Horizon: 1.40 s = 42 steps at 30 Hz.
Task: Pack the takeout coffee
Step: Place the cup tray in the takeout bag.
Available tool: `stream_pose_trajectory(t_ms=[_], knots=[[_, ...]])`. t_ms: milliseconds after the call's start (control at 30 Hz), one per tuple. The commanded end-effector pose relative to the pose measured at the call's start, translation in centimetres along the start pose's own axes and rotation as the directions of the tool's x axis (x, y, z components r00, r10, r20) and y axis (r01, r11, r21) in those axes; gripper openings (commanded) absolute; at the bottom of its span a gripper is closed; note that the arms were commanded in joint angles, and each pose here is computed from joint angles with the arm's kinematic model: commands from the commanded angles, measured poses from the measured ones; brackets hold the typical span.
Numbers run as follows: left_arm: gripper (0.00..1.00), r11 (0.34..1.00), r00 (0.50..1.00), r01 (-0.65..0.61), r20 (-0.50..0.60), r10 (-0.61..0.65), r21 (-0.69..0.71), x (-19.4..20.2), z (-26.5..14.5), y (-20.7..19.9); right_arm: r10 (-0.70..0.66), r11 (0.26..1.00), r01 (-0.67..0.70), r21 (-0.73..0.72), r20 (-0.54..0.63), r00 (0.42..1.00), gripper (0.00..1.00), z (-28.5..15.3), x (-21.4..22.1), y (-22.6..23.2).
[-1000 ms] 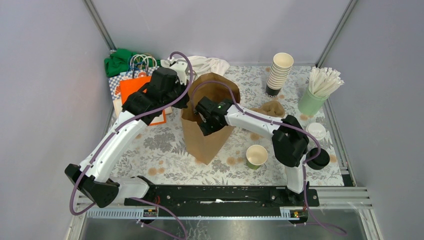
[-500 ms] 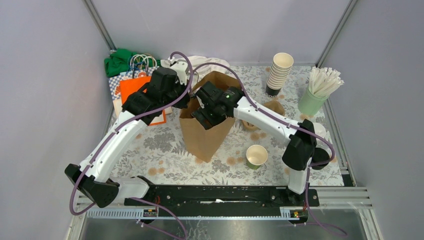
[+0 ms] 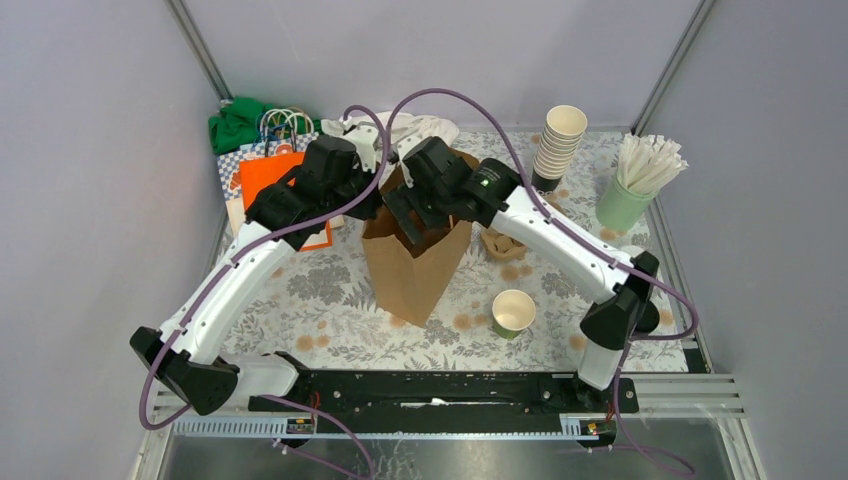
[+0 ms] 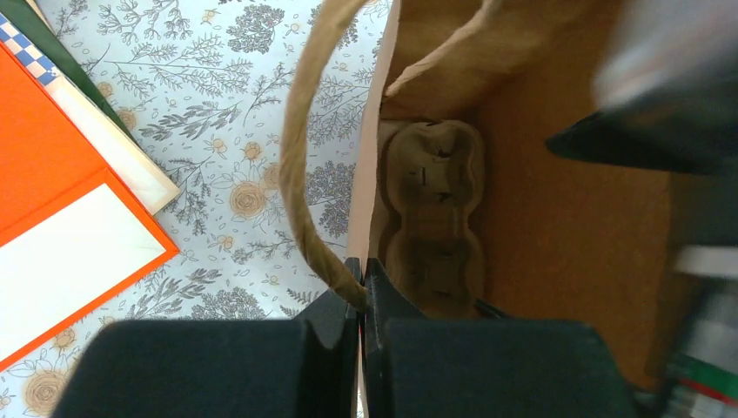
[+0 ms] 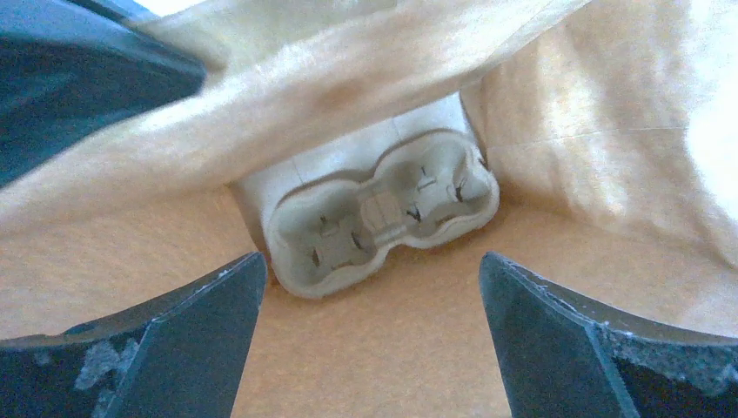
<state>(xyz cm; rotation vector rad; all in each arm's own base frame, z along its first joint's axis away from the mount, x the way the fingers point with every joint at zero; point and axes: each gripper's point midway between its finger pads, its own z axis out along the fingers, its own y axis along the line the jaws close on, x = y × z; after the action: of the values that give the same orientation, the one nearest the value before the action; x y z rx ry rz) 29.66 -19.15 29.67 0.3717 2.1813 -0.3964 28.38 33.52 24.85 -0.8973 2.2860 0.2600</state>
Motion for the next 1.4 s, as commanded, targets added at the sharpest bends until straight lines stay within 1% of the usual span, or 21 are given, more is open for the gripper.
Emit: stream_pose_trajectory(t_ms=[0, 233, 367, 500, 600, 700, 800, 933, 1033, 1133, 1267, 1367], knots=[[0.00, 1.000, 0.999, 0.017, 0.043, -0.017, 0.009, -1.3, -0.6, -0.4, 0.034, 0.999, -0.035, 0.002, 0.250, 0.968, 1.00, -6.1, -5.5, -0.7], [0.00, 0.999, 0.998, 0.038, 0.040, -0.039, 0.025, -1.3, -0.6, -0.8, 0.073, 0.995, -0.039, -0.096, 0.386, 0.920, 1.00, -8.4, -8.4, 0.6], [0.00, 0.997, 0.997, 0.065, 0.030, -0.066, 0.041, -1.1, -0.6, -1.1, 0.123, 0.980, -0.038, -0.197, 0.440, 0.890, 1.00, -8.7, -10.1, 2.4], [0.00, 0.994, 0.995, 0.099, 0.022, -0.100, 0.040, -0.9, -0.4, -1.2, 0.187, 0.955, -0.032, -0.294, 0.518, 0.835, 1.00, -9.6, -12.4, 4.0], [0.00, 0.992, 0.992, 0.124, 0.024, -0.125, 0.027, -0.8, -0.4, -1.1, 0.222, 0.936, -0.010, -0.351, 0.569, 0.792, 1.00, -10.5, -14.9, 5.0], [0.00, 0.986, 0.986, 0.163, 0.031, -0.164, 0.016, -1.1, -0.4, -1.0, 0.275, 0.918, -0.022, -0.397, 0.594, 0.756, 0.98, -11.8, -17.3, 5.6], [0.00, 0.974, 0.974, 0.224, 0.038, -0.224, 0.013, -1.3, -0.6, -1.1, 0.362, 0.883, -0.054, -0.465, 0.604, 0.711, 0.93, -13.8, -19.1, 6.0], [0.00, 0.951, 0.950, 0.309, 0.056, -0.309, 0.008, -1.4, -1.2, -1.2, 0.455, 0.843, -0.121, -0.524, 0.575, 0.680, 0.87, -15.4, -19.6, 6.0], [0.00, 0.930, 0.927, 0.368, 0.081, -0.366, -0.014, -1.5, -1.6, -0.8, 0.511, 0.828, -0.213, -0.518, 0.543, 0.666, 0.82, -15.4, -18.9, 5.1], [0.00, 0.906, 0.903, 0.421, 0.104, -0.417, -0.027, -1.2, -1.7, -0.4, 0.558, 0.821, -0.335, -0.462, 0.522, 0.646, 0.78, -14.7, -17.9, 3.3], [0.00, 0.884, 0.878, 0.468, 0.127, -0.462, -0.012, -1.0, -1.6, -0.4, 0.585, 0.810, -0.479, -0.339, 0.528, 0.615, 0.80, -13.5, -16.0, 0.4], [0.00, 0.884, 0.879, 0.466, 0.131, -0.458, -0.036, -0.7, -1.4, 0.0, 0.569, 0.812, -0.512, -0.279, 0.570, 0.592, 0.83, -14.1, -14.9, -1.4]])
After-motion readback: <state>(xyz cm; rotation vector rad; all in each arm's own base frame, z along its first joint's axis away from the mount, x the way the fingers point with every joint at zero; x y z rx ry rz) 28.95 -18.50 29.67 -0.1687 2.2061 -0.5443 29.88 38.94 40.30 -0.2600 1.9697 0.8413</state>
